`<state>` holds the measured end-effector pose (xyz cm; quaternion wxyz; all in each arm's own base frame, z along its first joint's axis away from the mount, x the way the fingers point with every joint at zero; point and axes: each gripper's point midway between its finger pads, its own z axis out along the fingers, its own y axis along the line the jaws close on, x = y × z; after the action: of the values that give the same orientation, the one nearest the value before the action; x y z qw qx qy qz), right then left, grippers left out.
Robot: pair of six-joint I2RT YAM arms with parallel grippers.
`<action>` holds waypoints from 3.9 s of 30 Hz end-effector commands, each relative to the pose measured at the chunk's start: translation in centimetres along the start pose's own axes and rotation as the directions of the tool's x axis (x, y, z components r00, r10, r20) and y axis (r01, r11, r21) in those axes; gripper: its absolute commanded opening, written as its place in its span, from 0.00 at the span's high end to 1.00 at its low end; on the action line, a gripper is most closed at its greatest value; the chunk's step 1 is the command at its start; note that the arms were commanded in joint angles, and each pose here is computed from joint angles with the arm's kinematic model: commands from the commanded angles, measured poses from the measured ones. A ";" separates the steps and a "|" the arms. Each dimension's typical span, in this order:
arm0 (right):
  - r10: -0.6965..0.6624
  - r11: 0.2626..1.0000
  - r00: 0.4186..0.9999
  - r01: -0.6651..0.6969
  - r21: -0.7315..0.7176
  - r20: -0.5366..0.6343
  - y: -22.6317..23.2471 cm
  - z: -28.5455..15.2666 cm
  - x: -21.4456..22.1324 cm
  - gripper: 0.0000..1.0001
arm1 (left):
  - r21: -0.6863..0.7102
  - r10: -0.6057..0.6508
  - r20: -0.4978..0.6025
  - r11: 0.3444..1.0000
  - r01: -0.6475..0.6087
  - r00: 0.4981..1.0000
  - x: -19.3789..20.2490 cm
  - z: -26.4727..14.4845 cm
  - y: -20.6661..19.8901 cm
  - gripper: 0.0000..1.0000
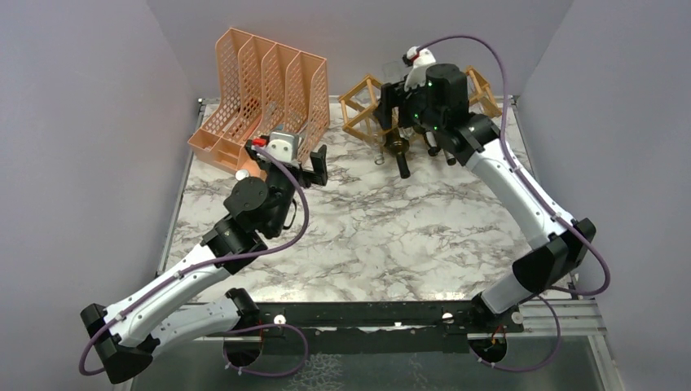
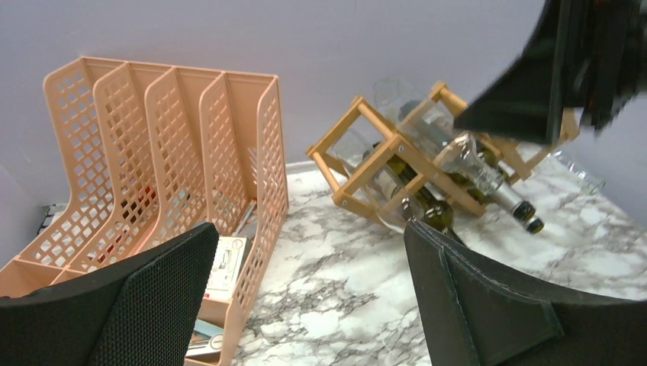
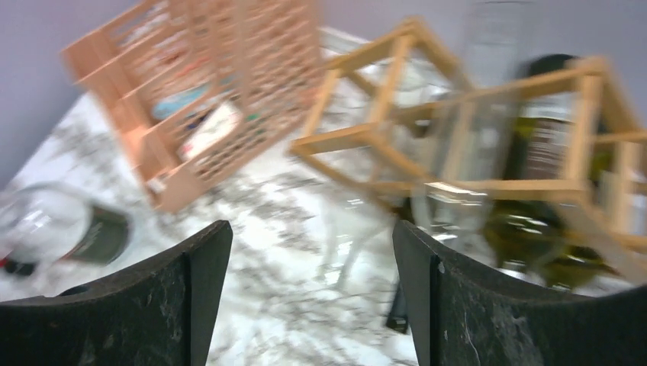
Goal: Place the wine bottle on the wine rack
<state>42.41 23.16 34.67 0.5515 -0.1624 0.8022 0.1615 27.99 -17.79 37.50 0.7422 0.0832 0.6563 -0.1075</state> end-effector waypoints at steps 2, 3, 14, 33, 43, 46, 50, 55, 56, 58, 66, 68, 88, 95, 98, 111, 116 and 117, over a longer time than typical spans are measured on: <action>-0.021 0.948 0.998 0.039 -0.315 0.060 10.4 -1.4 2.1 0.20 | -0.048 -0.124 0.142 0.990 0.132 0.982 -6.1 -1.8 2.4 0.01; -0.024 0.935 0.998 0.045 -0.353 0.065 12.0 -1.7 2.6 0.20 | -0.055 -0.110 0.152 0.991 0.120 0.982 -6.6 -2.1 2.8 0.01; -0.091 0.813 0.995 0.101 -0.574 0.047 25.4 -0.2 9.3 0.20 | -0.239 -0.026 0.211 0.968 0.077 0.977 -10.2 -5.6 8.6 0.01; -0.114 0.668 0.981 0.194 -0.718 0.159 38.3 7.4 11.9 0.27 | -0.385 0.004 0.206 0.920 0.077 0.979 -9.8 -7.2 11.7 0.01; -0.068 0.655 0.970 0.219 -0.723 0.233 39.5 8.9 11.4 0.40 | -0.400 -0.004 0.207 0.912 0.088 0.978 -9.8 -7.3 11.9 0.01; -0.067 0.657 0.966 0.230 -0.718 0.248 39.6 9.2 11.5 0.47 | -0.403 -0.009 0.209 0.911 0.094 0.978 -9.8 -7.4 12.0 0.01; -0.075 0.678 0.964 0.238 -0.696 0.256 39.0 9.5 11.8 0.72 | -0.402 -0.012 0.209 0.911 0.097 0.978 -9.8 -7.4 12.0 0.01; -0.107 0.728 0.946 0.284 -0.624 0.307 36.9 8.9 11.1 0.88 | -0.401 -0.011 0.200 0.911 0.092 0.980 -9.6 -7.3 12.0 0.01; -0.113 0.739 0.942 0.293 -0.606 0.317 36.3 8.6 10.7 0.91 | -0.402 -0.009 0.197 0.911 0.090 0.980 -9.5 -7.3 11.9 0.01; -0.130 0.764 0.934 0.307 -0.567 0.331 34.9 7.9 10.7 0.94 | -0.399 -0.014 0.194 0.912 0.092 0.981 -9.4 -7.2 11.8 0.01; -0.176 0.838 0.927 0.318 -0.444 0.331 28.7 4.4 13.1 0.99 | -0.368 -0.002 0.144 0.928 0.055 0.990 -7.6 -6.0 10.5 0.01; -0.181 0.848 0.937 0.303 -0.435 0.299 27.3 3.5 15.1 0.99 | -0.365 0.009 0.129 0.930 0.038 0.992 -7.2 -5.6 10.1 0.01; -0.039 0.908 0.962 0.146 -0.392 0.270 18.3 -5.2 21.7 0.99 | -0.060 -0.015 -0.426 0.998 -0.012 0.905 11.0 -0.4 2.9 0.01; -0.065 0.917 0.971 0.149 -0.371 0.230 16.9 -5.8 23.9 0.99 | -0.080 -0.111 -0.603 0.994 0.078 0.790 18.2 -1.6 3.7 0.01; -0.082 0.918 0.976 0.153 -0.366 0.202 16.3 -5.9 25.1 0.99 | -0.107 -0.135 -0.648 0.991 0.086 0.750 20.5 -2.1 4.2 0.01; -0.142 0.933 0.990 0.142 -0.330 0.024 14.3 -6.3 30.5 0.99 | -0.141 -0.186 -0.753 0.983 0.121 0.631 26.7 -3.5 4.4 0.01; -0.155 0.941 0.987 0.135 -0.310 -0.040 13.6 -6.1 32.4 0.96 | -0.134 -0.197 -0.774 0.980 0.148 0.601 27.5 -3.8 3.7 0.01; -0.156 0.943 0.987 0.134 -0.306 -0.050 13.6 -6.0 32.6 0.96 | -0.135 -0.198 -0.779 0.979 0.150 0.595 27.7 -4.0 3.7 0.01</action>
<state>19.90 30.70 8.09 0.5034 -0.3278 0.7582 0.2533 29.63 -14.06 11.27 0.4016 0.0334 0.9100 -0.0974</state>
